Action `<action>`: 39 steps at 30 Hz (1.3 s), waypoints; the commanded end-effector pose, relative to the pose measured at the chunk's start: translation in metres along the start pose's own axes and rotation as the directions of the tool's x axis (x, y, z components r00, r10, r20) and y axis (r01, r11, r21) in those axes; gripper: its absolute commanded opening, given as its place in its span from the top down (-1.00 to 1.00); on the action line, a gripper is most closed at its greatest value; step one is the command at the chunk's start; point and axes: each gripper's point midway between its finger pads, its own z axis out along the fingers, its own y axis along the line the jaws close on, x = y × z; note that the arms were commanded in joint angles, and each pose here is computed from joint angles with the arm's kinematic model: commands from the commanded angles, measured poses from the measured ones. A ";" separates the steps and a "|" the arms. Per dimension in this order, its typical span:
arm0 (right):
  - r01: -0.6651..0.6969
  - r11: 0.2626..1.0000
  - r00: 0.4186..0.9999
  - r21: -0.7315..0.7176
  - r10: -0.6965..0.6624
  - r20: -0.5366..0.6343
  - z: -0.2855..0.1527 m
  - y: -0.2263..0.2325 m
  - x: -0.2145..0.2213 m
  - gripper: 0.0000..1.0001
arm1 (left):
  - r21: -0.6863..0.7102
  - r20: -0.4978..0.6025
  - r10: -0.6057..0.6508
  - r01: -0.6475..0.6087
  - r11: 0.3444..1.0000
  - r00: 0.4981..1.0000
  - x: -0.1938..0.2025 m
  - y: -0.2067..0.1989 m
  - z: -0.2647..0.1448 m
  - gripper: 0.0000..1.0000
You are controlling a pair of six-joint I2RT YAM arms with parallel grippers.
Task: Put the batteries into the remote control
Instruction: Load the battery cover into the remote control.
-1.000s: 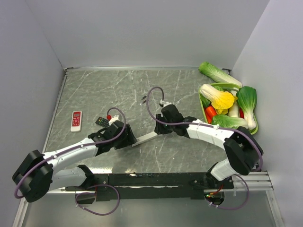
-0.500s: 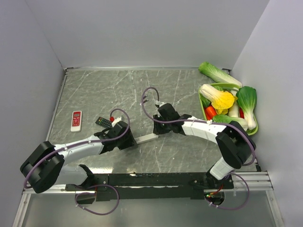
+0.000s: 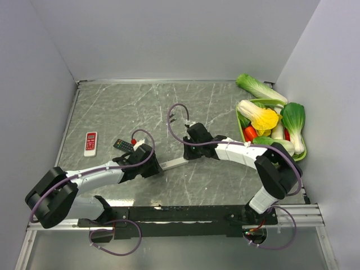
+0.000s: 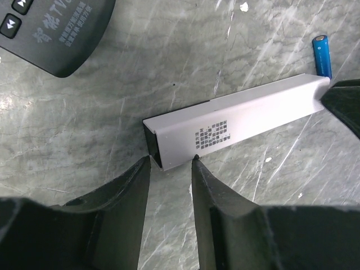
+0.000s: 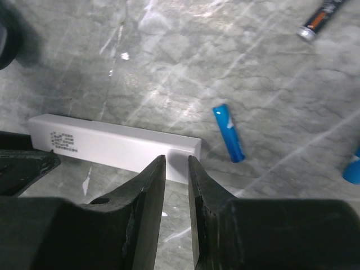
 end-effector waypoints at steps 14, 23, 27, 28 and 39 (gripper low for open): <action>-0.002 0.999 1.000 0.045 0.001 0.010 0.002 -0.008 -0.006 0.39 | 0.009 0.046 -0.017 0.017 1.000 0.999 -0.008 0.001 -0.008 0.03; 0.010 1.000 0.999 0.029 -0.009 -0.032 0.009 -0.006 0.002 0.50 | 0.033 0.092 -0.049 0.047 0.998 0.995 -0.021 -0.004 -0.011 -0.06; 0.012 1.000 0.999 0.025 -0.012 -0.038 0.008 -0.006 0.003 0.57 | 0.019 0.086 -0.058 0.057 0.998 0.995 -0.021 0.001 -0.006 0.00; 0.014 1.000 0.999 0.024 -0.013 -0.040 0.008 -0.005 0.003 0.57 | 0.013 0.082 -0.060 0.059 0.998 0.995 -0.020 0.003 -0.002 0.03; 0.013 1.000 0.995 0.008 -0.012 -0.095 0.011 -0.004 0.017 0.63 | 0.002 -0.011 -0.039 0.039 0.999 0.999 -0.001 0.007 0.015 0.42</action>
